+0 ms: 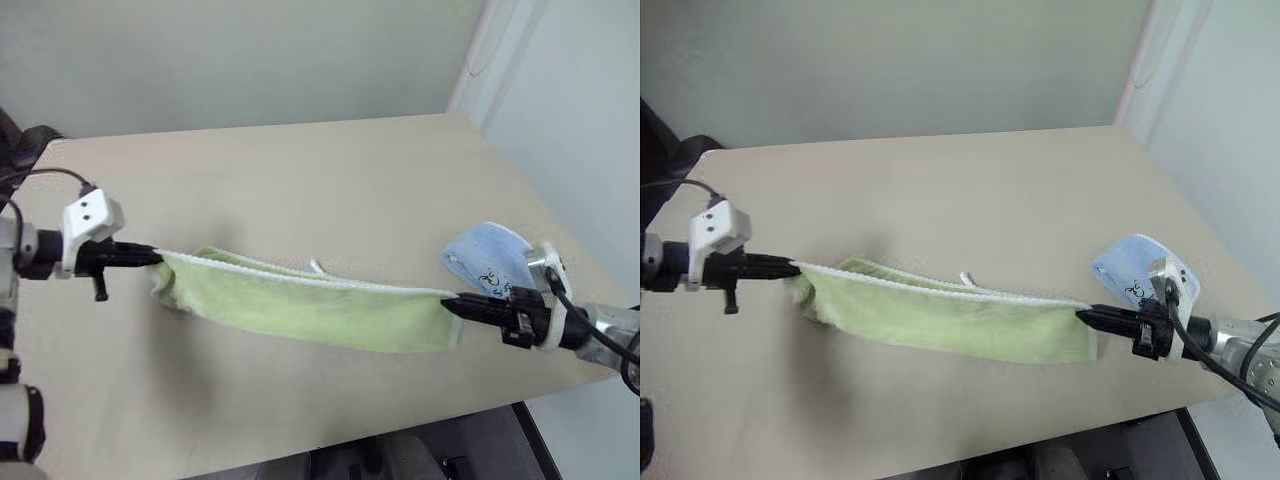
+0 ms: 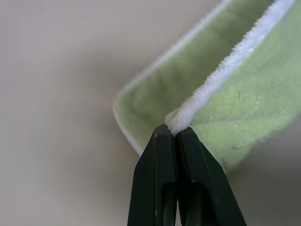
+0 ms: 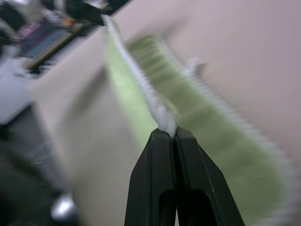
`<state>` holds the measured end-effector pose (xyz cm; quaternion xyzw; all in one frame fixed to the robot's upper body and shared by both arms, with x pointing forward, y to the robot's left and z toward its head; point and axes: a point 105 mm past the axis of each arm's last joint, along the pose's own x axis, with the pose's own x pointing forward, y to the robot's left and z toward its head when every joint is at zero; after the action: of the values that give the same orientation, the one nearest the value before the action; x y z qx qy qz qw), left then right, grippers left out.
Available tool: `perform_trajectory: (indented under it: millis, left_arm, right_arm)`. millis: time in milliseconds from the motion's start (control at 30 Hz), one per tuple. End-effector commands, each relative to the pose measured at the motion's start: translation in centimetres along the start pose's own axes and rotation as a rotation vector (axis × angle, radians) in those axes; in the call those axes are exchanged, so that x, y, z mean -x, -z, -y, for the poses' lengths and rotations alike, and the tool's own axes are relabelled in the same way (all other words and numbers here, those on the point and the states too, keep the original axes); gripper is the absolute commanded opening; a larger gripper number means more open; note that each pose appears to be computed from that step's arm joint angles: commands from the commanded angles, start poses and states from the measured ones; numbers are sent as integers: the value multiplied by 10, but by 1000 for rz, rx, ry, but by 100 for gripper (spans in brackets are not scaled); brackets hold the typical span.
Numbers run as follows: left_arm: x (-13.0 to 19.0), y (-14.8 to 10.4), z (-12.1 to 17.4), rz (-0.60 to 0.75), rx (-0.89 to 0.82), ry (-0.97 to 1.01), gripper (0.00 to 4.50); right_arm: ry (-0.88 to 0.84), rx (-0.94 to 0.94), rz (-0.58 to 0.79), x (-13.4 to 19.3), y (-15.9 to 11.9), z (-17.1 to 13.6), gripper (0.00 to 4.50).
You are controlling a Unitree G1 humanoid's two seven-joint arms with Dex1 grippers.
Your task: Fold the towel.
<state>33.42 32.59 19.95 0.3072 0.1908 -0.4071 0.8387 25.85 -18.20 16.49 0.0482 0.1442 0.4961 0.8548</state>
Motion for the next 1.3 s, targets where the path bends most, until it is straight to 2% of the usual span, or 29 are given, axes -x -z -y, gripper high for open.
perform_trajectory:
  millis: [33,133,233,300,400,467,533,633,700,833,967,1133,1300]
  left_arm:
    - [13,-21,-30,21,-44,-149,2]
    - [35,-53,-72,84,-54,-430,2]
    - [59,-73,-92,157,-41,-604,2]
    - [70,-77,-96,175,-42,-649,2]
    - [80,-73,-83,210,-58,-561,2]
    - [82,-69,-66,258,-36,-434,2]
    - [80,-56,-32,277,-26,-235,2]
    - [65,-29,44,206,20,40,2]
    - [58,-19,84,166,93,90,2]
    - [53,-18,129,135,175,103,2]
    - [57,-16,136,106,206,51,2]
    - [70,-8,119,52,213,-13,2]
    - [68,12,94,-13,227,-63,2]
  right_arm:
    - [144,141,66,5,-36,37,0]
    - [338,298,150,11,-92,84,0]
    - [433,411,242,12,-141,102,0]
    - [452,465,285,12,-162,105,0]
    - [428,565,300,10,-178,99,0]
    - [390,593,280,9,-172,95,0]
    - [314,585,232,7,-153,87,0]
    - [133,521,92,7,-101,66,0]
    - [30,471,-16,9,-65,52,0]
    - [-45,397,-162,12,-19,44,0]
    - [-63,351,-189,9,-5,44,0]
    - [-101,321,-202,8,0,39,0]
    - [-23,297,-164,5,-6,53,0]
